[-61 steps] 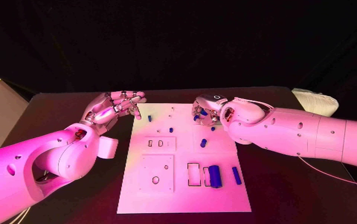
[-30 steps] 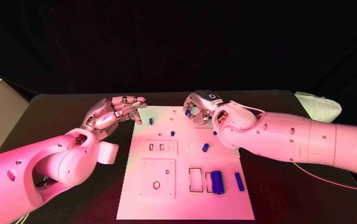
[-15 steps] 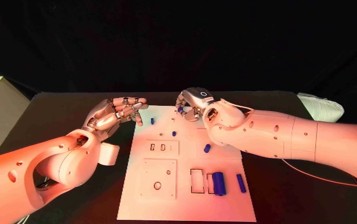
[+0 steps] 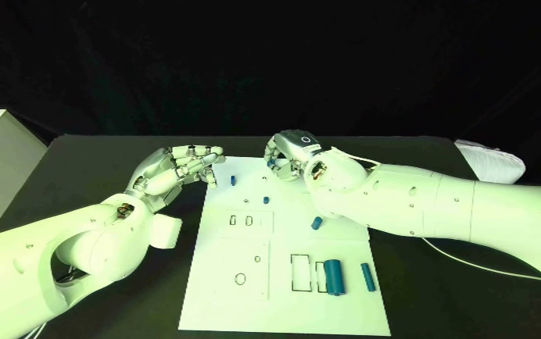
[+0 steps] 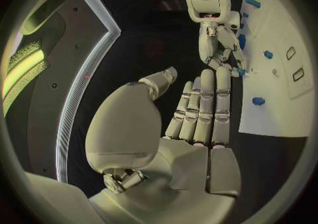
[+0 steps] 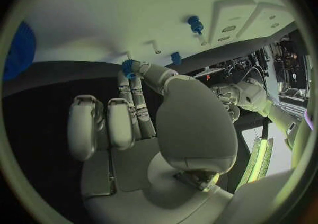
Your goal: Assemble the parts on the task board
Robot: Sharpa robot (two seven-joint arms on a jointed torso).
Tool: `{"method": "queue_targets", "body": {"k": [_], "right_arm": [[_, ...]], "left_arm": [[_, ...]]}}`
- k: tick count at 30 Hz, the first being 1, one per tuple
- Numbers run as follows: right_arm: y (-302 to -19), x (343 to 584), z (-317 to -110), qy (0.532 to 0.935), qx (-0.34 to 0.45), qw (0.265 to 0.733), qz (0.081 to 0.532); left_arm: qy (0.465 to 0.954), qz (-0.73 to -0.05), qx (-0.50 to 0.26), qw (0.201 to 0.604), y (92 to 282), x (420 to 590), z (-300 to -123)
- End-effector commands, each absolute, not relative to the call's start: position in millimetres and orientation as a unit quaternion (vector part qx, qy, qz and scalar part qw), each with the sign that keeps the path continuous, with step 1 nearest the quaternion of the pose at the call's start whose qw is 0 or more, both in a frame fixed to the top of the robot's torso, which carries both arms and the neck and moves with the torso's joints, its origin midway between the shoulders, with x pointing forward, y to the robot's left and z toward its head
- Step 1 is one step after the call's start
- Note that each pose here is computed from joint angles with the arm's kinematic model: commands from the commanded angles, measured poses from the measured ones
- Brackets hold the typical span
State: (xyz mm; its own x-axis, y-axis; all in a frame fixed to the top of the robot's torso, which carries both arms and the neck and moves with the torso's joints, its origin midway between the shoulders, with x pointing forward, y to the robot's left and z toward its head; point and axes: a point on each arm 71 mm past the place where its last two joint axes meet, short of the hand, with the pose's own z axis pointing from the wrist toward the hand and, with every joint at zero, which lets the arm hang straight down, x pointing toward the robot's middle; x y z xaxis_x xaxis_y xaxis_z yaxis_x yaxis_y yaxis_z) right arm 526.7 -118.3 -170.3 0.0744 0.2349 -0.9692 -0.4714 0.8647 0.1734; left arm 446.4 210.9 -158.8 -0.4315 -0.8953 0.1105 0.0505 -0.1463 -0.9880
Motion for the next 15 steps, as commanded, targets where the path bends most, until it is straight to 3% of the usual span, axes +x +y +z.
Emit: {"method": "queue_targets", "body": {"k": [1, 15], "right_arm": [[-115.8, 525.3, -173.4, 0.640, -0.098, 0.721, 0.246], [-113.9, 526.1, -177.4, 0.653, -0.104, 0.710, 0.243]], "left_arm": [[0.542, -0.657, -0.383, 0.357, 208.2, 445.8, -156.5], [0.542, -0.657, -0.383, 0.357, 207.9, 446.0, -155.8]]}}
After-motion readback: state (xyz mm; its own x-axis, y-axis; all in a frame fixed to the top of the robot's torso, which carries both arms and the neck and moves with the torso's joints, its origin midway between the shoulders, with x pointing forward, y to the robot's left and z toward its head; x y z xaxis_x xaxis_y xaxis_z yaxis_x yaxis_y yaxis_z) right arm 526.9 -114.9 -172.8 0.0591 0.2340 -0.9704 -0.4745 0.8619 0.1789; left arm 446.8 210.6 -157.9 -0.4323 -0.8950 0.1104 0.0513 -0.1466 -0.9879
